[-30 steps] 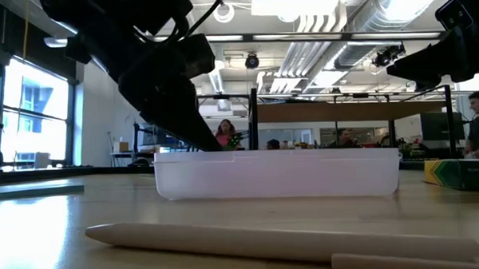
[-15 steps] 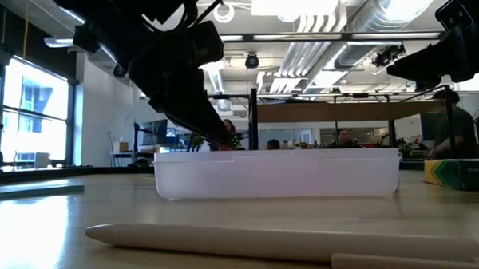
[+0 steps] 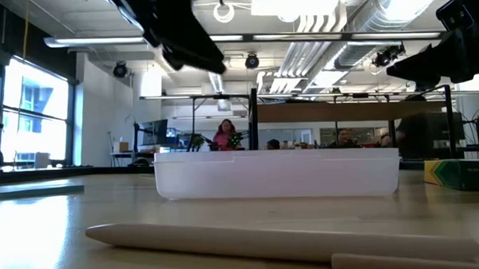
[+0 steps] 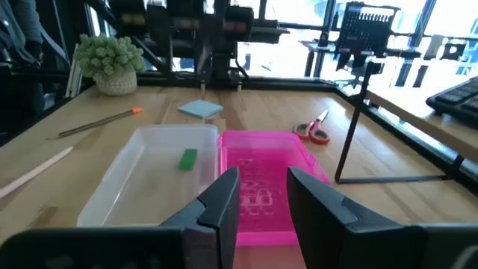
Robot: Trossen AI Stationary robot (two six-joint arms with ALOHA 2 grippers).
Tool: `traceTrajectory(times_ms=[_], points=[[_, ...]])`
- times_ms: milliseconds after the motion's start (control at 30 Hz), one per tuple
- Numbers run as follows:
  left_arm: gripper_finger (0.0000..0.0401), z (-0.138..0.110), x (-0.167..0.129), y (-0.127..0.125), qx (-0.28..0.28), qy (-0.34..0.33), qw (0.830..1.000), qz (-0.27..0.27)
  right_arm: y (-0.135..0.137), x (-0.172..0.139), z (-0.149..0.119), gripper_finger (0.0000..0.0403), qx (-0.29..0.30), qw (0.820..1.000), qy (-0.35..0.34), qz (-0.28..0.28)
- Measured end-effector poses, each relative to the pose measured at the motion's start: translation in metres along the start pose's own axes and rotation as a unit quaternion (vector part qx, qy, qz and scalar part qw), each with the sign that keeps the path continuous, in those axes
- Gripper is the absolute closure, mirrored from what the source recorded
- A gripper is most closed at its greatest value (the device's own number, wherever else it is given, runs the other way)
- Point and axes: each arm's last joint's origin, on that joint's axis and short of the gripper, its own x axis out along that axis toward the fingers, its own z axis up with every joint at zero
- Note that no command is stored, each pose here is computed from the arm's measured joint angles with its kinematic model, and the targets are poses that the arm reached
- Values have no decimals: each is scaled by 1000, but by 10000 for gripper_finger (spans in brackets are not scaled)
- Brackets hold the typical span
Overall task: Pack school essentials
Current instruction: Put the yellow pencil into the pink supply box
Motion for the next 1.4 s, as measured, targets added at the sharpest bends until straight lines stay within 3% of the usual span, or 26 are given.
traceTrajectory(times_ms=[167, 300, 500, 700, 867, 1033, 1167, 1333, 1400], points=[[268, -2, -19, -6, -5, -36, 999, 14, 0, 0, 0, 298, 15, 1000, 0, 0], [270, -23, -22, -7, -45, -42, 998, 10, 0, 0, 0, 298, 17, 1000, 0, 0], [270, -46, -19, -12, -98, -76, 992, -11, 0, 0, 0, 298, 130, 992, -1, 0], [270, -65, -18, -19, -127, -107, 986, -5, 0, 0, 1, 298, 175, 985, -4, 4], [270, -70, -19, -25, -133, -122, 984, 2, 3, 0, 7, 298, 188, 981, -4, 52], [270, -70, -19, -25, -134, -124, 983, 2, 3, -4, 30, 287, 182, 978, -25, 96], [270, -69, -19, -24, -136, -125, 983, 2, 1, -11, 51, 253, 171, 979, 9, 109], [270, -69, -19, -24, -148, -125, 981, 1, -1, -14, 74, 206, 174, 975, 107, 90], [270, -69, -19, -24, -150, -126, 981, 0, 1, -13, 84, 198, 172, 969, 145, 106]])
